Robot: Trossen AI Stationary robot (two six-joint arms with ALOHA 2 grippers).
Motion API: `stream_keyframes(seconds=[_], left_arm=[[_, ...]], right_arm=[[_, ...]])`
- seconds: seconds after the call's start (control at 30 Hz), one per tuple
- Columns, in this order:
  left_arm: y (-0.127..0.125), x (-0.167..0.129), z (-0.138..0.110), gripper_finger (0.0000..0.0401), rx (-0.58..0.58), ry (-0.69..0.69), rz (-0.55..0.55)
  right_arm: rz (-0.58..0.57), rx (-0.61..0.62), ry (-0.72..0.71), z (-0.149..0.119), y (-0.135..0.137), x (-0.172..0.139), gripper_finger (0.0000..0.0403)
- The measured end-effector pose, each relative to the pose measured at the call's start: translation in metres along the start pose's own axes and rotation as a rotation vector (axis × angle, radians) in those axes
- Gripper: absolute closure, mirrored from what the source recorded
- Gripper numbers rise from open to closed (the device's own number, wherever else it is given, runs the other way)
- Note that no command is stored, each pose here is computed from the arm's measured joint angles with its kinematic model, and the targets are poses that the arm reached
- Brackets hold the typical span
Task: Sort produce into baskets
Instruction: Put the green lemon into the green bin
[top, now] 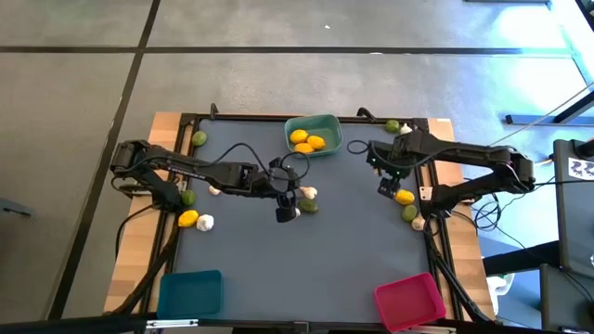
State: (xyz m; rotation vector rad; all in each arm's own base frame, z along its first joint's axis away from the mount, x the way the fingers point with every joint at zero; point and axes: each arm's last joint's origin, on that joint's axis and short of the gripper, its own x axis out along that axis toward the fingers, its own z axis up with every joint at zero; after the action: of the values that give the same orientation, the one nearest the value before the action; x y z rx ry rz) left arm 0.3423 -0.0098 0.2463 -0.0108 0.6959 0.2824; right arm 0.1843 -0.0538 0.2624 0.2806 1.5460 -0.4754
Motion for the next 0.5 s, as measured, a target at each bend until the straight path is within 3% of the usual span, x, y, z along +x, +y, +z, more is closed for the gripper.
stream_keyframes(seconds=[0.5], left_arm=[[0.0, 0.0, 0.0, 0.0146, 0.0, 0.0, 0.0]], right_arm=[[-0.044, -0.021, 0.244, -0.036, 0.011, 0.064, 0.012]])
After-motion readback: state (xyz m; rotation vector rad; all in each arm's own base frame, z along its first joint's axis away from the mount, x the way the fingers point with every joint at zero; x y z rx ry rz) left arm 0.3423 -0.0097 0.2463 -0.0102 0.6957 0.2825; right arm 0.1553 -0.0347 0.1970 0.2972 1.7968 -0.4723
